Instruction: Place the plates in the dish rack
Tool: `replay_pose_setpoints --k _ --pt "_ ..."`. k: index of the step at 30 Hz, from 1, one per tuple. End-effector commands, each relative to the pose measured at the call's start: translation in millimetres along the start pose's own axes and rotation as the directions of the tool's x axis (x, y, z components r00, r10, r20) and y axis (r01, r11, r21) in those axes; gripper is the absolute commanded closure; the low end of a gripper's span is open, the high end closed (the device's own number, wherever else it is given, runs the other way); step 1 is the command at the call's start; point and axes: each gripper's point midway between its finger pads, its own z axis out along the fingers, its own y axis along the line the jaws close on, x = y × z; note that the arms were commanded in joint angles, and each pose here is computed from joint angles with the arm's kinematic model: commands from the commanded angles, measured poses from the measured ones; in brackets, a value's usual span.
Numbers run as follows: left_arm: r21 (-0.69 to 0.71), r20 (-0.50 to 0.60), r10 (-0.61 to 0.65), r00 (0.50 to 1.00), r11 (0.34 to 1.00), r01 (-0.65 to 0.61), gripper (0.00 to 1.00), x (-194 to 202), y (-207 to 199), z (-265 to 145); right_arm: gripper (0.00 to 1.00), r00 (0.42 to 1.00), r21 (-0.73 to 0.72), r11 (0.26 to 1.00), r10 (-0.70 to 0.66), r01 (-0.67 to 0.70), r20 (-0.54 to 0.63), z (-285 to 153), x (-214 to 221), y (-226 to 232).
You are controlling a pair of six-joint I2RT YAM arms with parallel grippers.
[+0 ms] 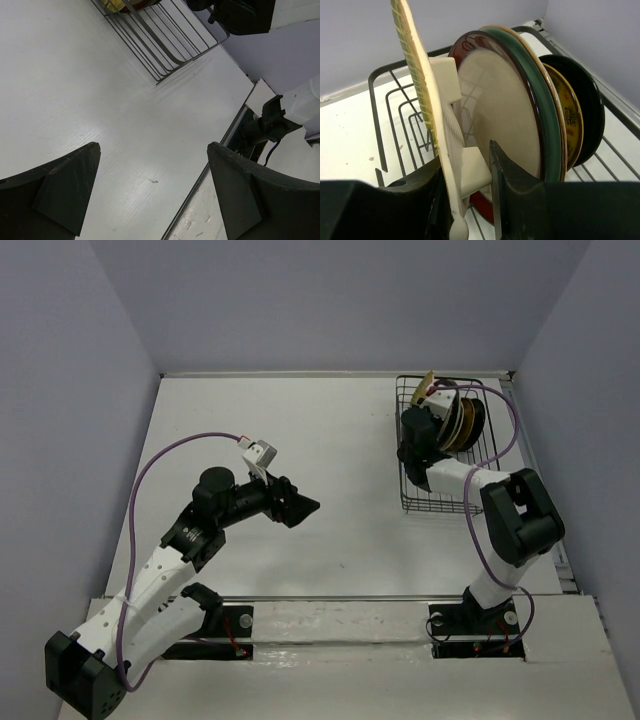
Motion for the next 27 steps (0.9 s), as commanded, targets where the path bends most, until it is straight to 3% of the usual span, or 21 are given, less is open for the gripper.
replay_pose_setpoints --k 1,3,7,13,16,22,27 --pt "0.024 0.062 0.027 0.998 0.999 -0.029 0.01 -21 -9 -2 0.86 0.995 0.032 0.998 0.049 -0.047 -0.088 -3 35 -14" --pt "0.025 0.061 0.028 0.998 0.999 -0.029 0.01 -21 -10 -2 0.76 0.993 0.040 0.998 0.051 -0.047 -0.105 -5 37 -16" --pt "0.014 0.072 0.030 0.997 0.999 -0.031 0.01 -23 -8 -3 0.38 0.989 0.022 0.996 0.087 -0.085 -0.120 -16 25 -22" --pt "-0.011 0.082 0.034 0.996 0.999 -0.033 0.01 -25 -5 -4 0.09 0.983 -0.027 0.995 0.089 -0.094 -0.162 -30 -6 -21" --pt "-0.040 0.108 0.043 0.993 0.998 -0.039 0.01 -31 -1 -6 0.00 0.976 -0.117 0.985 0.106 -0.130 -0.188 -45 -31 -15" --pt "-0.068 0.153 0.054 0.987 0.997 -0.044 0.01 -41 -1 -13 0.00 0.958 -0.280 0.931 0.169 -0.232 -0.232 -91 -72 -24" --pt "-0.077 0.190 0.062 0.980 0.996 -0.048 0.01 -55 -7 -20 0.00 0.932 -0.466 0.812 0.257 -0.351 -0.255 -153 -114 -42"
